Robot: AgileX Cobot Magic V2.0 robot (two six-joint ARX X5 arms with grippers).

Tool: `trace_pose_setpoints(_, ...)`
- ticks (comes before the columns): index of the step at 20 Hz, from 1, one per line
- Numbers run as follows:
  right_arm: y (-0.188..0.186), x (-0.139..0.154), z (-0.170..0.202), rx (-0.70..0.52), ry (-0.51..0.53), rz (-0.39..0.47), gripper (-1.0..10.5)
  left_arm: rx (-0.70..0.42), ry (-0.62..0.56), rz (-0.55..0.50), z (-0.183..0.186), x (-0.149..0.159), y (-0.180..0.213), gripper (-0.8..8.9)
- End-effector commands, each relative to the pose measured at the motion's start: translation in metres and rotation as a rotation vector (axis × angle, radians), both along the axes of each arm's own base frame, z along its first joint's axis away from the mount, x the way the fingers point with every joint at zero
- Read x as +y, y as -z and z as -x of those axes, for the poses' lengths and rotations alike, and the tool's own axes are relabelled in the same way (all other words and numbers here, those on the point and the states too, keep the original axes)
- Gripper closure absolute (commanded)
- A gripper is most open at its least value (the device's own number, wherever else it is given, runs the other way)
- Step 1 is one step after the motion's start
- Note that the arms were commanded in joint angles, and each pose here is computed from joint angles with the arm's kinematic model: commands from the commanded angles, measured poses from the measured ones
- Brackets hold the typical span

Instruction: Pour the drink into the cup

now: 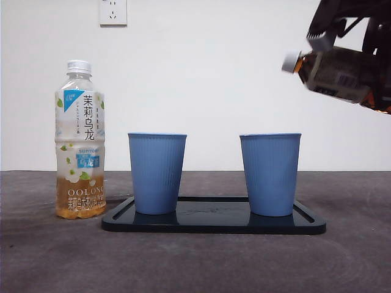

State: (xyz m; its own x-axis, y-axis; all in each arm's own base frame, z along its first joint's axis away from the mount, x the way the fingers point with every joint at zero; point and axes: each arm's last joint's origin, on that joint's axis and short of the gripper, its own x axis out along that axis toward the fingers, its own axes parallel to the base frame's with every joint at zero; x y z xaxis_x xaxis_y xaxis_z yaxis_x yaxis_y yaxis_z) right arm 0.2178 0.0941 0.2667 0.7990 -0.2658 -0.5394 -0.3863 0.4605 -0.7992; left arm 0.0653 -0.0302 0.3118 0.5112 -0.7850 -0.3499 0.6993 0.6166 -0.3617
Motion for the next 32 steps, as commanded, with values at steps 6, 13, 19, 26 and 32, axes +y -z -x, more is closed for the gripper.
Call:
trace_pose_setpoints(6, -0.002, 0.018, -0.014, 0.012, -0.005, 0.360, 7.9, -0.031, 0.056, 0.007, 0.003, -0.003, -0.006, 3.77)
trace_pose_setpoints(13, -0.004, 0.027, -0.015, -0.017, -0.013, 0.468, 7.9, -0.030, 0.084, 0.007, 0.004, -0.005, -0.006, 3.77)
trace_pose_setpoints(19, -0.003, 0.028, -0.016, -0.008, -0.013, 0.491, 7.9, -0.030, 0.090, 0.007, 0.004, -0.005, -0.006, 3.77)
trace_pose_setpoints(26, -0.003, 0.028, -0.016, -0.007, -0.015, 0.491, 7.9, -0.030, 0.093, 0.007, 0.004, -0.005, -0.006, 3.77)
trace_pose_setpoints(32, -0.003, 0.028, -0.016, -0.008, -0.015, 0.490, 7.9, -0.030, 0.093, 0.007, 0.004, -0.005, -0.006, 3.77)
